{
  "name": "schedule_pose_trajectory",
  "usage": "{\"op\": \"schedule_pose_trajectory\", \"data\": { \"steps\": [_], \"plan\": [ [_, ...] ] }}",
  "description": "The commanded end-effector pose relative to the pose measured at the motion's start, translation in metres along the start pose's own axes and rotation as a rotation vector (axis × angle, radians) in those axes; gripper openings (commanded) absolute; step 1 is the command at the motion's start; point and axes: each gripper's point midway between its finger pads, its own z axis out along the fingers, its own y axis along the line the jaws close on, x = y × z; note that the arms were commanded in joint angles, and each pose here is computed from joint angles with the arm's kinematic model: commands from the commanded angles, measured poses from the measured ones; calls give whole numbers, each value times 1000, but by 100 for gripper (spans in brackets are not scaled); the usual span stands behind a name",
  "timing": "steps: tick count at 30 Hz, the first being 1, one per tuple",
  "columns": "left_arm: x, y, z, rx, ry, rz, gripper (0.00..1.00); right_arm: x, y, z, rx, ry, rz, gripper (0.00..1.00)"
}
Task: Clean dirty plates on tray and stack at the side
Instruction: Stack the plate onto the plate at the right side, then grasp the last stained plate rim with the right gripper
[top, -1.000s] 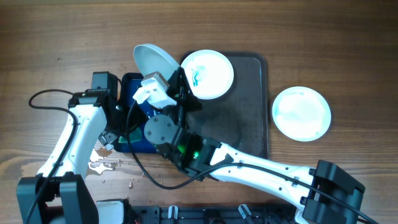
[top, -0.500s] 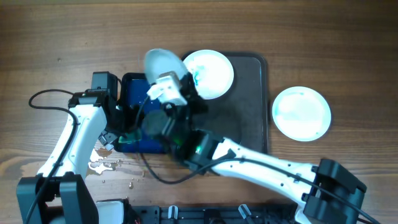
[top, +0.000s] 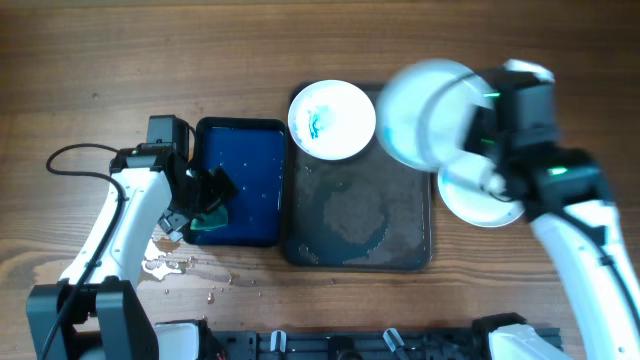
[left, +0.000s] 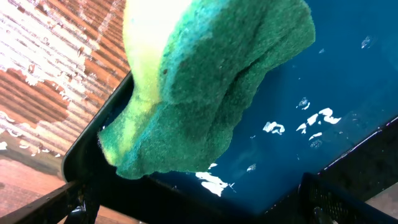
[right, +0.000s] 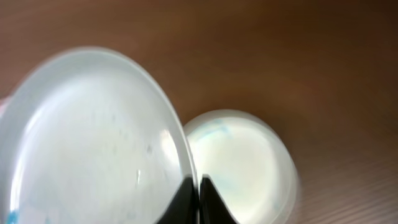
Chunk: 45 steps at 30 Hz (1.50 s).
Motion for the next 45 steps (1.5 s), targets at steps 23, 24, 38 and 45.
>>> {"op": "schedule_pose_trajectory", "data": {
  "steps": [23, 24, 38, 45],
  "plan": [
    [-4, -3, -7, 21, -21, 0, 100, 46, 103, -53, -618, 91, -349, 99],
    [-4, -3, -7, 21, -21, 0, 100, 49, 121, -50, -616, 89, -396, 100],
    [-4, -3, -7, 21, -21, 0, 100, 96, 221, 211, -438, 228, -414, 73],
    [-4, -3, -7, 21, -21, 0, 100, 95, 204, 167, -420, 315, -377, 4]
  ]
}}
